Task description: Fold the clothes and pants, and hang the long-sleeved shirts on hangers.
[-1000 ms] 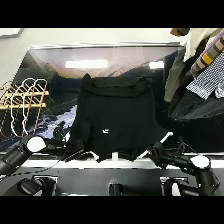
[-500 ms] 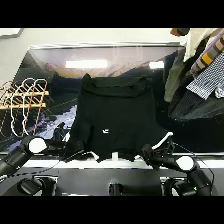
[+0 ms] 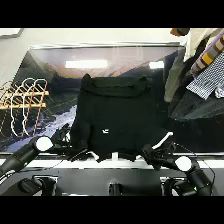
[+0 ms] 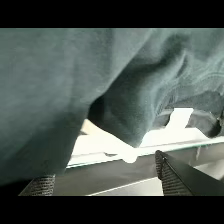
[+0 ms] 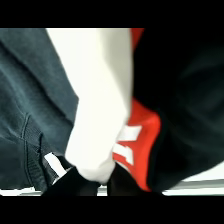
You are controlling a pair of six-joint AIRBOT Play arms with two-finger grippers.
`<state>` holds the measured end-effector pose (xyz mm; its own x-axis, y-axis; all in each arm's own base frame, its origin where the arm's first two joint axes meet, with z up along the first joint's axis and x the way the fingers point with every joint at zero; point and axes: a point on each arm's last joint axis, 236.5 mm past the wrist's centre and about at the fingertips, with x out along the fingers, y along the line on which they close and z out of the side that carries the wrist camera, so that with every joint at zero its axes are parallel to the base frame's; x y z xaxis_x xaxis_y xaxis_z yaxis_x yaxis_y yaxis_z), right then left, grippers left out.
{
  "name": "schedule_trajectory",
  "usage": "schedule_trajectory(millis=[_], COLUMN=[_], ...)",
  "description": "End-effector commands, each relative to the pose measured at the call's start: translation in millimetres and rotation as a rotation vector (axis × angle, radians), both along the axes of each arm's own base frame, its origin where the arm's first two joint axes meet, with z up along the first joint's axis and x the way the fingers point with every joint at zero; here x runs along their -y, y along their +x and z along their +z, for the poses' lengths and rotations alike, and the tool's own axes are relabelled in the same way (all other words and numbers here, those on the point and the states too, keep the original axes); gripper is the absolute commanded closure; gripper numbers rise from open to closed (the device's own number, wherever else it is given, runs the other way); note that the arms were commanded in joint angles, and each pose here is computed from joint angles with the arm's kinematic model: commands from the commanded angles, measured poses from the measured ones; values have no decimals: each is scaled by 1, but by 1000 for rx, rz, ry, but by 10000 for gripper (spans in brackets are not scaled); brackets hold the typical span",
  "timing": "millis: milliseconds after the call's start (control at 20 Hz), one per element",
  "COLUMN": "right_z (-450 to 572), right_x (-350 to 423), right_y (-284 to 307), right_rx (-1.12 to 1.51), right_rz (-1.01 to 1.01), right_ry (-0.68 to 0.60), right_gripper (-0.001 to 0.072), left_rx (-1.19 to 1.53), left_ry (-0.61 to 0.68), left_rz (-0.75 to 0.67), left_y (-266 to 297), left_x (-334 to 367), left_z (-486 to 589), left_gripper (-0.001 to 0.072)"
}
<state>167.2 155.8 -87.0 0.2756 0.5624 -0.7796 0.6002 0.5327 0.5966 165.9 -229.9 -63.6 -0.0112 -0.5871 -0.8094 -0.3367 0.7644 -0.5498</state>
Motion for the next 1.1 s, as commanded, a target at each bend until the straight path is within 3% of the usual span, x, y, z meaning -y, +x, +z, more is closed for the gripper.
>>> schedule_trajectory(millis=[0,150,200,250,300,450,650,800,900,1050], right_z=[-4,-5,-6,-6,-5,7,42,78,100,128], right_x=[3,2,2,2,1,1,21,34,39,38], right_y=[-8,-14,-15,-17,-18,-18,-40,-78,-106,-100], right_rx=[-33,-53,-60,-64,-66,-46,-82,-133,-171,-68], right_rz=[14,30,35,39,43,82,247,347,333,260], right_ry=[-22,-24,-23,-22,-20,-33,-168,-210,-207,-186], right_gripper=[660,661,661,661,661,661,662,662,663,664], left_rx=[-19,-39,-56,-66,-65,-53,-22,-35,-10,73], left_ry=[-38,-66,-72,-69,-65,-80,-120,-18,-9,-111], left_rz=[17,76,96,100,95,97,33,-26,-97,-40], left_y=[4,10,11,11,11,15,1,-41,-71,-69], left_x=[15,29,32,32,31,32,24,-12,-28,-20], left_z=[-8,-15,-18,-21,-22,-14,25,50,72,101], left_gripper=[-4,4,98,360,670,669,671,671,671,671])
